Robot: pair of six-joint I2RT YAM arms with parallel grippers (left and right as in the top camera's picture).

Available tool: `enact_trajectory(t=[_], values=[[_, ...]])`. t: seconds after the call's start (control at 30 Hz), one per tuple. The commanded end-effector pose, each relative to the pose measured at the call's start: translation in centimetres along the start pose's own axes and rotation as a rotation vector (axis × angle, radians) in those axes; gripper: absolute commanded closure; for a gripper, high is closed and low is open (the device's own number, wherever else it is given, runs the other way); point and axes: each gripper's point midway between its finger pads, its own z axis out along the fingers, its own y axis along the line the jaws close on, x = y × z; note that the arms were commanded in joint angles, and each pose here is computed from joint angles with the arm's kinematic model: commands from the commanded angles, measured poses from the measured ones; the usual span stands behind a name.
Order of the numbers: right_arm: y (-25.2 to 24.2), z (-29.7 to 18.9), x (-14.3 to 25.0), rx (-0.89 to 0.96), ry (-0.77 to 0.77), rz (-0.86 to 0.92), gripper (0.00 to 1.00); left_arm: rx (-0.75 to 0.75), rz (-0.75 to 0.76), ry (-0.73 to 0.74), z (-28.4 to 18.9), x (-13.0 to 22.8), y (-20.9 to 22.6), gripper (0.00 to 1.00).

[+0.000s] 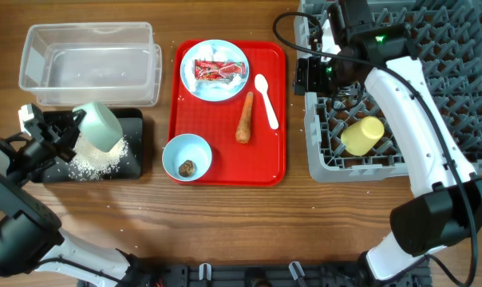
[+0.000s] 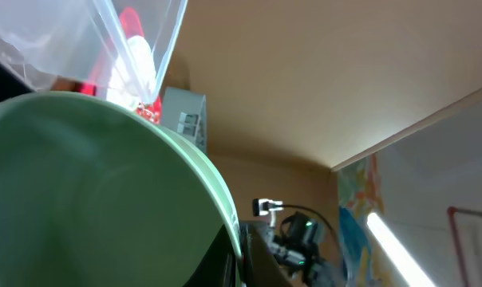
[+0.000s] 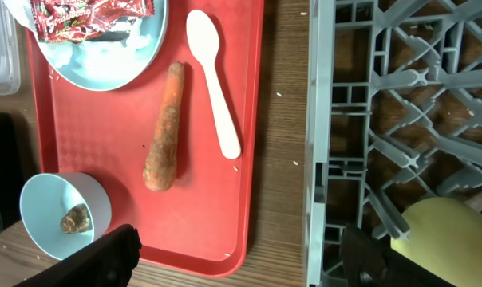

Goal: Sort waste into correct bins and load items into the dishwasher rack
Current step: 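Tip the green bowl over the black tray to pour out rice, then return the empty green bowl to the red tray with left gripper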

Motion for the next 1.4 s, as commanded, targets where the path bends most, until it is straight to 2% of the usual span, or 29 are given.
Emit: enact_trajectory(t=[0.0, 0.13, 0.2, 0.3, 0.4, 0.53, 0.63, 0.67, 0.9, 1.0, 1.1, 1.27, 1.37], values=[[-0.3, 0.3, -0.2, 0.02, 0.001, -0.022, 0.16, 0.032, 0.022, -0.024, -0.6, -0.5, -0.5, 0.96], [-0.3, 0.3, -0.1, 0.022, 0.006, -0.026, 0.16, 0.041, -0.076, -0.043, -1.2, -0.4, -0.7, 0.96], [-0.3, 0.3, -0.1, 0.022, 0.007, -0.026, 0.16, 0.04, -0.023, -0.057, -1.7, -1.0, -0.6, 0.96], [-0.3, 0.3, 0.0, 0.023, 0.009, -0.025, 0.16, 0.049, -0.127, -0.071, -2.2, -0.5, -0.9, 0.96], [-0.3, 0.3, 0.0, 0.022, 0.008, -0.021, 0.16, 0.023, -0.004, -0.068, -2.1, -0.6, -0.5, 0.96], [-0.3, 0.3, 0.0, 0.022, 0.008, -0.021, 0.16, 0.012, -0.012, -0.038, -1.2, 0.2, -0.6, 0.96], [-0.3, 0.3, -0.1, 0.022, 0.007, -0.021, 0.16, 0.005, 0.088, 0.026, 0.7, 2.4, -2.3, 0.96], [-0.3, 0.3, -0.1, 0.021, 0.004, -0.022, 0.16, 0.0, 0.223, 0.111, 3.0, 5.2, -5.0, 0.96], [-0.3, 0.3, -0.2, 0.022, 0.003, -0.031, 0.16, -0.052, 0.606, 0.365, 8.5, 13.1, -10.2, 0.96], [-0.3, 0.3, -0.1, 0.022, 0.004, -0.042, 0.16, -0.21, 0.672, 0.426, 11.3, 14.3, -8.7, 0.96], [-0.3, 0.3, -0.1, 0.022, 0.004, -0.048, 0.17, -0.468, 0.715, 0.373, 14.4, 13.6, -5.8, 0.96], [-0.4, 0.3, -0.2, 0.029, 0.002, -0.048, 0.16, -0.784, 0.964, 0.233, 19.1, 13.5, -2.5, 0.96], [-0.7, 0.3, -0.3, 0.043, -0.002, -0.049, 0.17, -0.933, 1.12, 0.203, 21.1, 15.0, -0.4, 0.96]])
